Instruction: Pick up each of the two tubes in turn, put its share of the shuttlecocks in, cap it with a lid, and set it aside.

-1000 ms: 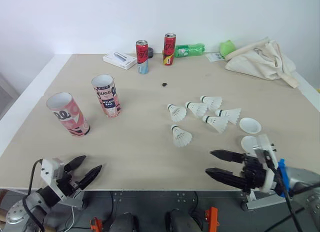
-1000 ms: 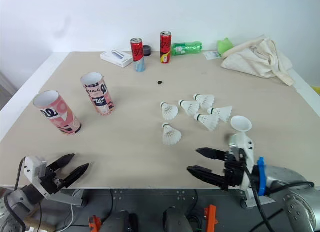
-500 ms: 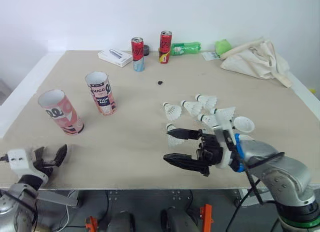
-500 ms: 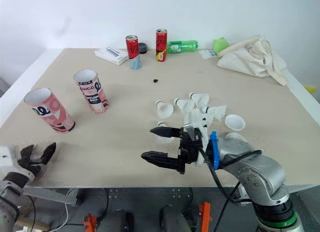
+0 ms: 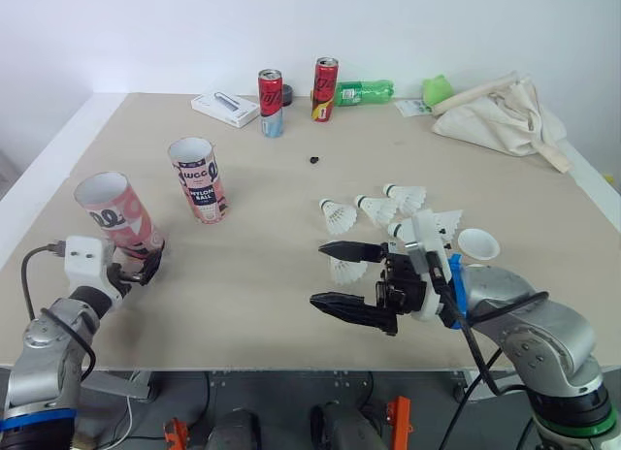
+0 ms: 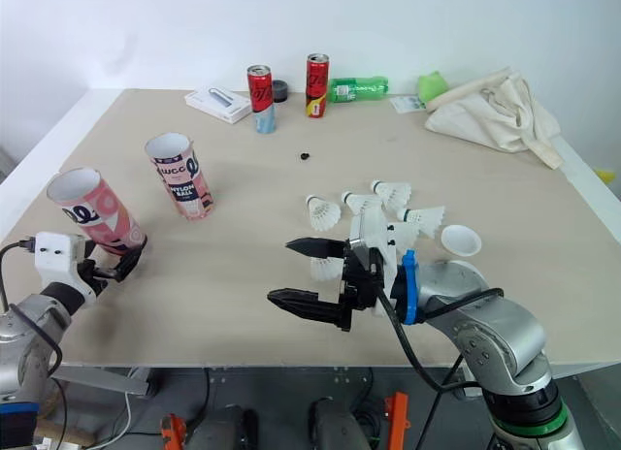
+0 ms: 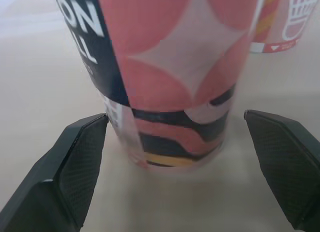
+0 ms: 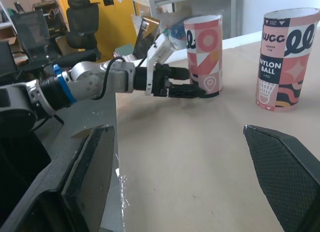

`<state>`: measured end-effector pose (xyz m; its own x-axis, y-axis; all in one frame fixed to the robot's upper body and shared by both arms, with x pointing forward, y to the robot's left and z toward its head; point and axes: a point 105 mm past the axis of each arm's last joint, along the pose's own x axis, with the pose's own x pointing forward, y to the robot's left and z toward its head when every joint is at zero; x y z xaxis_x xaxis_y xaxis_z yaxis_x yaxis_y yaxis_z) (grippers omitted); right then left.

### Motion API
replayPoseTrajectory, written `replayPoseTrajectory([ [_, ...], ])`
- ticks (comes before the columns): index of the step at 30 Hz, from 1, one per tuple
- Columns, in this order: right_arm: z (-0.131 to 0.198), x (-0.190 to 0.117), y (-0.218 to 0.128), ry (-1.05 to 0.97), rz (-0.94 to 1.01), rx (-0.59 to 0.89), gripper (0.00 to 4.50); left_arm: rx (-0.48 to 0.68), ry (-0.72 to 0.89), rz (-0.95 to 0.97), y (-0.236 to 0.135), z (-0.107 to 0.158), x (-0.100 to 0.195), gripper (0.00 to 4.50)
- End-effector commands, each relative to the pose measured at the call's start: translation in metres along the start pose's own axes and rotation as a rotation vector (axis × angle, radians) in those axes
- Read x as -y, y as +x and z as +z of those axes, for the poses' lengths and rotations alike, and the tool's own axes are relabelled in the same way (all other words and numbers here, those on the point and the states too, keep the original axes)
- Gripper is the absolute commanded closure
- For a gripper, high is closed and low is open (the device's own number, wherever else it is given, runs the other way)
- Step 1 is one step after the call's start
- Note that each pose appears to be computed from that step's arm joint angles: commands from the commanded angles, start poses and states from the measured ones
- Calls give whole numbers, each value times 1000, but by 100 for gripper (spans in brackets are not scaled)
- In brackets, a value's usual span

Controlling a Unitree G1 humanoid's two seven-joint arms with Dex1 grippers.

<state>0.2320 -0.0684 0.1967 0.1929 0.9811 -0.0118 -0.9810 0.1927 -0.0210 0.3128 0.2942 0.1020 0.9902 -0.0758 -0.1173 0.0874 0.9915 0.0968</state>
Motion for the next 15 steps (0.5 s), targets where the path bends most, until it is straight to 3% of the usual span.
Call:
replayPoseTrajectory([
  [1,15,-8,4,-76,30,39,7,22,46,8,6,11,-4,0],
  [9,20,-6,6,-110,17,39,7,88,4,24,32,37,-5,0],
  [15,24,-4,9,-138,11,32,7,91,-36,-4,34,38,3,0],
])
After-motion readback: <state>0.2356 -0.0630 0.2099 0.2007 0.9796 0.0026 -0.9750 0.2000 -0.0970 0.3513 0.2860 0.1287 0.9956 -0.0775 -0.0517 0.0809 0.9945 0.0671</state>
